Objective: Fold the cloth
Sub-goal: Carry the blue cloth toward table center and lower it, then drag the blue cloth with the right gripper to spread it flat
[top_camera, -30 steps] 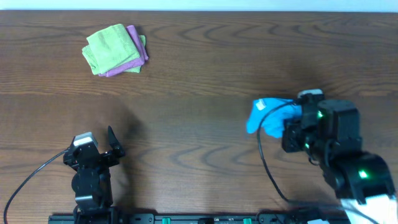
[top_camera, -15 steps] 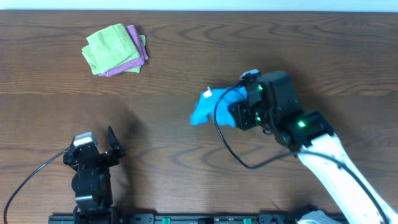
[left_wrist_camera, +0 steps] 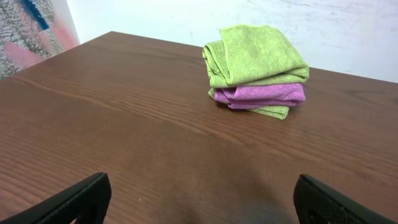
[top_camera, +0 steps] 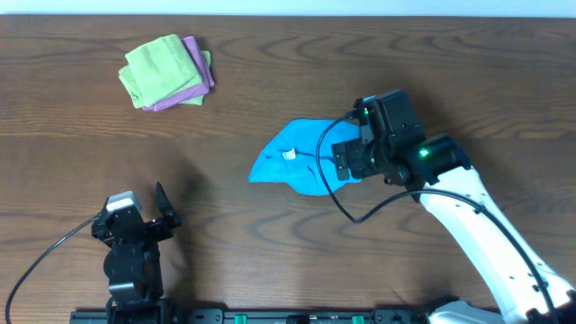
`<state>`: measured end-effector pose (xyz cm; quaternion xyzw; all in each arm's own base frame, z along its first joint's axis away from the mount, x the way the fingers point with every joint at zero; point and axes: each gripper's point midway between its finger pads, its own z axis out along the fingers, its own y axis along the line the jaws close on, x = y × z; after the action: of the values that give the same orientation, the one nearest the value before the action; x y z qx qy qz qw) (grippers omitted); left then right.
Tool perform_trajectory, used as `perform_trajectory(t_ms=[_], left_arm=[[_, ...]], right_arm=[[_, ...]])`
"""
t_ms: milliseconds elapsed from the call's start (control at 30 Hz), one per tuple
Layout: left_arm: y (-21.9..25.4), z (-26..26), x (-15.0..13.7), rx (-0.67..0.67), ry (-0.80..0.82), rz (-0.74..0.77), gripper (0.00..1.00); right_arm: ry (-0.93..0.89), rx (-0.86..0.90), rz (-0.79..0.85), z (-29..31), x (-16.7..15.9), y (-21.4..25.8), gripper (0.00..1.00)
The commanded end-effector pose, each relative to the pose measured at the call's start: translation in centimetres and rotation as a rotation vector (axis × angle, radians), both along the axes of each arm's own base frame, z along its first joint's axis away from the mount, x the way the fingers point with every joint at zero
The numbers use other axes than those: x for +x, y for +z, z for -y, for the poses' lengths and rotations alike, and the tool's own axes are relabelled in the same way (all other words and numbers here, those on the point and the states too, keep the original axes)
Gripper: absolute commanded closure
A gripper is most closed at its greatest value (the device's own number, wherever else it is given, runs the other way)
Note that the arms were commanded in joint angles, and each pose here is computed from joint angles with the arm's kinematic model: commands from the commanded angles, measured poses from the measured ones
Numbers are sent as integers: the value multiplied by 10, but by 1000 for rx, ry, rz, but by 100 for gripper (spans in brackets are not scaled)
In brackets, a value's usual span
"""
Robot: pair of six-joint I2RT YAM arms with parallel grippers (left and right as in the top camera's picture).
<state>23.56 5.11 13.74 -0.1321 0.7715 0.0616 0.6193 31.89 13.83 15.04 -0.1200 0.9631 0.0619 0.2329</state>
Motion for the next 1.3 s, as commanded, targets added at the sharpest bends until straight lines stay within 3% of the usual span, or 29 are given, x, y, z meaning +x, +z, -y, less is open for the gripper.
perform_trajectory(t_ms=[0,233,733,833,1067,1267], left_arm=[[-16,-2,-2,18,9,-43,5],[-16,-2,-2,18,9,-43,5],[-16,-2,-2,18,9,-43,5],[-16,-2,-2,18,9,-43,5],[-16,-2,-2,18,9,-44,5],[-16,-2,-2,18,9,-43,5]], right_arm=[[-18,-38,-6,5,10,-8,1],[-5,-18,-74,-9,28,-50,7],[50,54,-73,-31,52,-80,10],[88,125,-115,-45,45,-85,17],[170,213,-175,-72,26,-83,17],[242,172,-202,-77,11,-87,17]])
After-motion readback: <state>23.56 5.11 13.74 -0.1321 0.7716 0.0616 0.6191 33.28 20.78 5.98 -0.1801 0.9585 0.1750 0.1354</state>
